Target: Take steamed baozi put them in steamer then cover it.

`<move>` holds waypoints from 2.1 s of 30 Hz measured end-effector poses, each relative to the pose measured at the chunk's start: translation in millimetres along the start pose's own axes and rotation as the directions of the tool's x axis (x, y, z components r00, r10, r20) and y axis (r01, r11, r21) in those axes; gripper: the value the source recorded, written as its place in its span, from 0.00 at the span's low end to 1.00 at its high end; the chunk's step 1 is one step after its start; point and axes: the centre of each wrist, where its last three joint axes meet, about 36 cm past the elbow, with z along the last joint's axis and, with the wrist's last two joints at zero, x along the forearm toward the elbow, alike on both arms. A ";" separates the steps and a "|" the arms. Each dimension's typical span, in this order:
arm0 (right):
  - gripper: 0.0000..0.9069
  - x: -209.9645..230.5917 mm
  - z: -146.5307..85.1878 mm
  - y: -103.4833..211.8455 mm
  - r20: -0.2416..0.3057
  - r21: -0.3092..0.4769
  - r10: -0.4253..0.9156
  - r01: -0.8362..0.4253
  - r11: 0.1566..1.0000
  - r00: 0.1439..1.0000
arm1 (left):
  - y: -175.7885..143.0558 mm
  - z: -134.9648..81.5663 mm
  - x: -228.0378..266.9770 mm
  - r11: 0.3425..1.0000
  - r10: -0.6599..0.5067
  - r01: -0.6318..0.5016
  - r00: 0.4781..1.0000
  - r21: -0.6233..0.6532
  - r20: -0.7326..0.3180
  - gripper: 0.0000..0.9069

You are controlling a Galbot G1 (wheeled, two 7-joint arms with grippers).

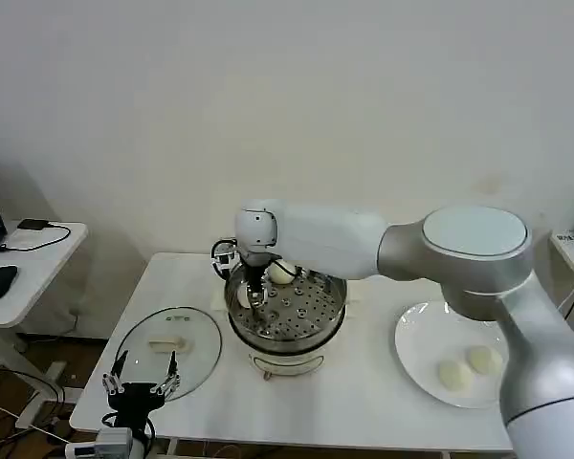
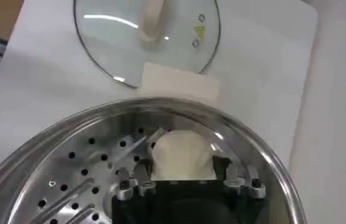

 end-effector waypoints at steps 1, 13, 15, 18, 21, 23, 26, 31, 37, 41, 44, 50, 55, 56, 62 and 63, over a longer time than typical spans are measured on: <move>1.00 1.2 0.6 0.0 -0.001 0.000 0.001 -0.001 1.000 1.000 | -0.2 0.0 0.0 1.000 0.000 0.000 1.000 0.000 0.000 1.00; 1.00 52.1 34.7 7.1 -0.002 0.015 0.036 -0.036 0.999 0.999 | -3.6 2.6 -0.7 1.000 0.011 -0.011 1.000 0.002 -0.012 1.00; 1.00 66.9 49.5 9.8 -0.003 0.016 0.047 -0.047 0.999 0.999 | -3.1 2.7 0.2 1.000 0.014 -0.014 1.000 -0.001 -0.014 1.00; 1.00 90.5 80.0 16.7 -0.010 0.012 0.064 -0.064 0.998 0.998 | -3.7 1.1 1.6 1.000 0.021 -0.021 1.000 -0.003 -0.014 1.00; 1.00 109.1 115.9 28.8 -0.024 0.008 0.076 -0.076 0.997 0.997 | -4.0 -0.9 2.5 1.000 0.030 -0.030 0.999 -0.006 -0.013 1.00; 1.00 117.2 142.7 40.4 -0.032 0.003 0.076 -0.076 0.997 0.997 | -2.8 -2.3 3.4 0.999 0.033 -0.033 0.999 -0.009 -0.012 1.00; 1.00 128.7 183.9 58.6 -0.041 -0.013 0.086 -0.086 0.996 0.995 | -0.6 -3.4 5.4 0.999 0.036 -0.036 0.999 -0.012 -0.014 1.00; 1.00 138.8 249.9 95.1 -0.054 -0.024 0.097 -0.098 0.995 0.994 | 1.2 -1.3 8.3 0.999 0.046 -0.047 0.999 -0.010 -0.028 1.00; 1.00 130.9 318.1 140.0 -0.062 -0.046 0.099 -0.102 0.994 0.993 | 4.9 -1.9 11.5 0.999 0.048 -0.048 0.998 -0.011 -0.032 1.00; 1.00 115.4 354.9 170.7 -0.060 -0.062 0.097 -0.101 0.993 0.993 | 8.9 -2.4 11.5 0.999 0.049 -0.049 0.998 -0.013 -0.034 1.00; 1.00 99.9 377.1 192.7 -0.063 -0.075 0.084 -0.088 0.993 0.994 | 11.7 -2.6 10.7 0.999 0.049 -0.049 0.998 -0.008 -0.038 1.00; 1.00 76.3 411.2 231.5 -0.089 -0.113 0.034 -0.044 0.993 0.995 | 12.9 1.6 11.5 0.999 0.050 -0.050 0.997 -0.003 -0.055 1.00; 1.00 62.8 425.8 249.5 -0.102 -0.141 -0.005 -0.010 0.990 0.995 | 11.9 2.7 13.0 0.999 0.050 -0.050 0.997 0.004 -0.062 1.00; 1.00 60.6 427.3 251.5 -0.102 -0.145 -0.011 -0.004 0.989 0.995 | 11.5 3.2 13.6 0.999 0.051 -0.051 0.997 0.004 -0.064 1.00; 1.00 46.4 434.1 259.2 -0.106 -0.159 -0.035 0.018 0.987 0.994 | 9.3 3.6 15.3 0.999 0.049 -0.049 0.997 0.008 -0.067 1.00; 1.00 43.6 435.2 260.4 -0.108 -0.162 -0.040 0.022 0.987 0.993 | 8.5 2.9 15.6 0.999 0.050 -0.049 0.997 0.009 -0.065 1.00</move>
